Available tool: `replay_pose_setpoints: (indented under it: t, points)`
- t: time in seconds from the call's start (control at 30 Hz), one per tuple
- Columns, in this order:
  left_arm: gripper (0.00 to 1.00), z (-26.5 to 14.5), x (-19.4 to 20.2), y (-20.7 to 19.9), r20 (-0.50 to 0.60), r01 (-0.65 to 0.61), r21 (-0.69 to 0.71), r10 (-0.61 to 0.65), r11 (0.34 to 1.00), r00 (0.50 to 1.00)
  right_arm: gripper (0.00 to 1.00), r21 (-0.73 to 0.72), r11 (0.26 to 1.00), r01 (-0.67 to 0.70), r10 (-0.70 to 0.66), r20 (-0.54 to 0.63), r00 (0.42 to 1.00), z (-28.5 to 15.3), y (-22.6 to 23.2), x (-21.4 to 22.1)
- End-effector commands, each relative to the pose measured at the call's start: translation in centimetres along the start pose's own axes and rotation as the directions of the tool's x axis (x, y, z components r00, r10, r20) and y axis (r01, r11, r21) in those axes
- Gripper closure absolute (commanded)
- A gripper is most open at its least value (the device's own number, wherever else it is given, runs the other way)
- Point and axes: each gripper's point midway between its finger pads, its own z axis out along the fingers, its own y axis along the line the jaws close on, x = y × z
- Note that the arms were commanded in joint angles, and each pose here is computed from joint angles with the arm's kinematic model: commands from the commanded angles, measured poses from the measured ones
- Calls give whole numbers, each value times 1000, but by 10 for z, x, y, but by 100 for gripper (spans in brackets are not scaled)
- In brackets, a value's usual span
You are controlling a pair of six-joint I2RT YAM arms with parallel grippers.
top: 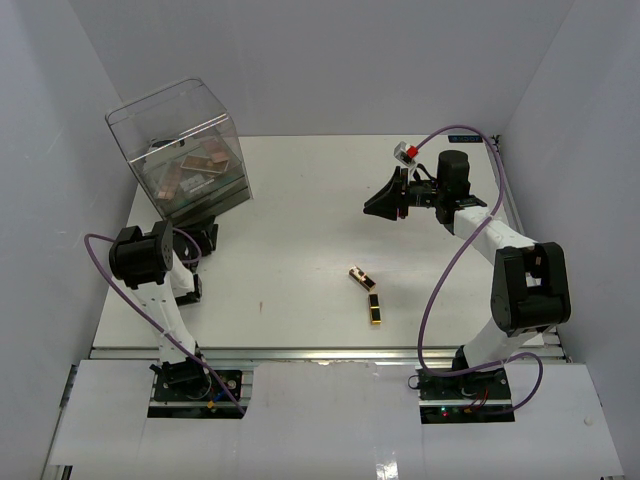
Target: Organize the makeup
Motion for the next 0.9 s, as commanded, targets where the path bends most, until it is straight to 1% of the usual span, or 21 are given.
replay_pose_setpoints:
  t: [0.0, 0.13, 0.27, 0.47, 0.63, 0.87]
  points:
    - [51, -25, 7, -106, 0, -99, 428, 110, 898, 994, 66, -9, 1000, 30, -30, 13, 999, -1, -2, -3]
    - [49, -25, 4, -118, 20, -112, 453, 115, 884, 993, 66, -11, 1000, 27, -27, 11, 1000, 0, -2, -3]
    - [48, -18, -3, -117, 45, -103, 437, 93, 893, 995, 66, -11, 1000, 28, -28, 12, 1000, 0, -2, -3]
    - [48, -10, -7, -124, 38, -76, 455, 66, 887, 997, 66, -9, 999, 31, -31, 12, 999, -1, -2, -3]
    - [48, -11, -9, -128, 48, -84, 456, 70, 886, 996, 66, -10, 1000, 23, -23, 10, 1000, 0, -3, -2]
    - [49, -8, -14, -124, 59, -71, 448, 49, 891, 997, 66, -8, 1000, 28, -28, 11, 1000, 0, -3, -3]
